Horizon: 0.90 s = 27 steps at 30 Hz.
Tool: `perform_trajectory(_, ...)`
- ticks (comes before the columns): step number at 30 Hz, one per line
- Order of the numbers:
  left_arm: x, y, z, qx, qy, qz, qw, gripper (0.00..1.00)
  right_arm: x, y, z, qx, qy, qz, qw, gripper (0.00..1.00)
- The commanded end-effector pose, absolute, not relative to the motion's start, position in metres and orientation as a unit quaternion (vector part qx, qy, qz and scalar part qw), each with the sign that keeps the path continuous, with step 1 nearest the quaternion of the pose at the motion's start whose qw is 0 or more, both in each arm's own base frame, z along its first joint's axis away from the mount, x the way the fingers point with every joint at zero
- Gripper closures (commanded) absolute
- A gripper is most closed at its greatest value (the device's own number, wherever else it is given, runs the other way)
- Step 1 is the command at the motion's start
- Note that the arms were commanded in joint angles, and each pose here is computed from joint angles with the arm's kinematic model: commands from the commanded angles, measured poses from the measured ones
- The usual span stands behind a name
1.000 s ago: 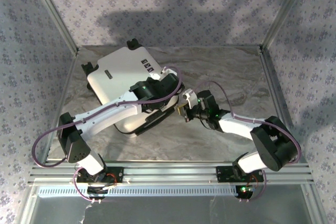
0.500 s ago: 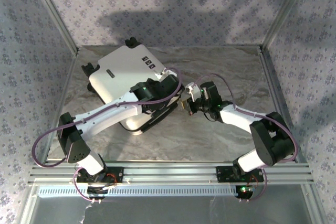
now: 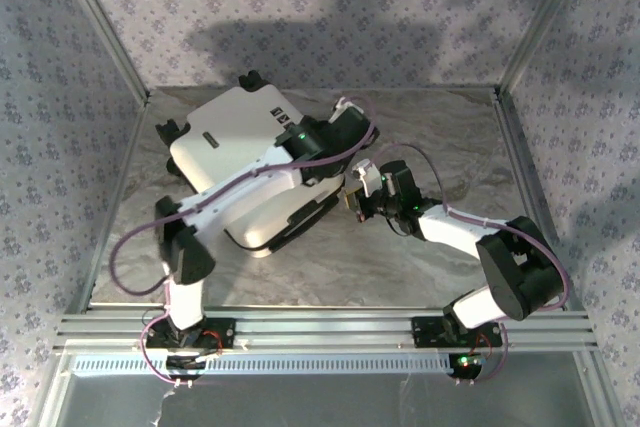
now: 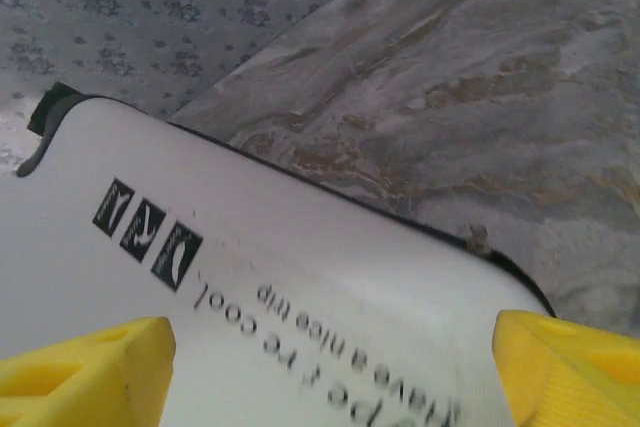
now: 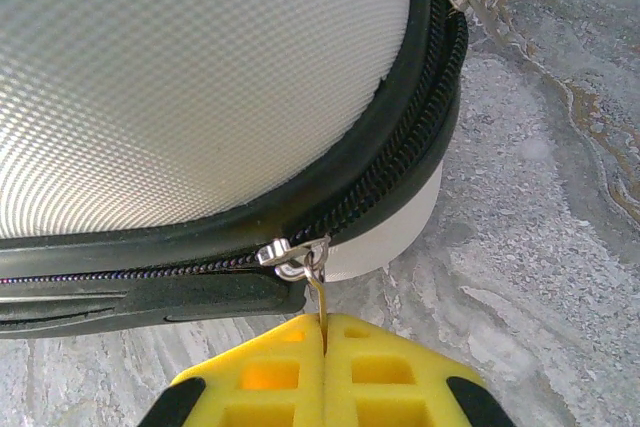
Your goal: Pack the luggage
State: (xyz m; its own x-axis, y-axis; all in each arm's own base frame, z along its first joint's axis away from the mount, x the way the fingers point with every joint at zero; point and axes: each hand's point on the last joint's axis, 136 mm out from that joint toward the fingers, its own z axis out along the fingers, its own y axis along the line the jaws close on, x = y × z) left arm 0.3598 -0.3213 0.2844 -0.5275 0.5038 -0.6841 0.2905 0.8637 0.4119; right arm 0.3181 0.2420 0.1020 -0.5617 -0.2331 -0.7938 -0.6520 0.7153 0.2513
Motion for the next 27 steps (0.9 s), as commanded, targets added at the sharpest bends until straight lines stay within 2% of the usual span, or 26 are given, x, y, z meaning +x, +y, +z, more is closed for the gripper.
perform_trajectory(1, 0.380, -0.308, 0.272, 0.207, 0.871, 0.193, 0.401, 0.17, 0.319, 0.239, 0.100, -0.249, 0.845, 0.265, 0.392, 1.00)
perform_trajectory(6, 0.405, -0.305, 0.250, 0.180, 0.885, 0.211, 0.374, 0.16, 0.316, 0.241, 0.100, -0.256, 0.842, 0.269, 0.391, 1.00)
perform_trajectory(11, 0.407, -0.302, 0.231, 0.178, 0.897, 0.208, 0.348, 0.17, 0.313, 0.241, 0.098, -0.258, 0.842, 0.270, 0.390, 1.00)
perform_trajectory(18, 0.380, -0.303, 0.195, 0.222, 0.913, 0.172, 0.297, 0.27, 0.301, 0.246, 0.099, -0.269, 0.836, 0.278, 0.389, 1.00)
perform_trajectory(27, 0.328, -0.289, 0.177, 0.264, 0.917, 0.129, 0.271, 0.31, 0.264, 0.269, 0.100, -0.305, 0.822, 0.280, 0.391, 1.00)
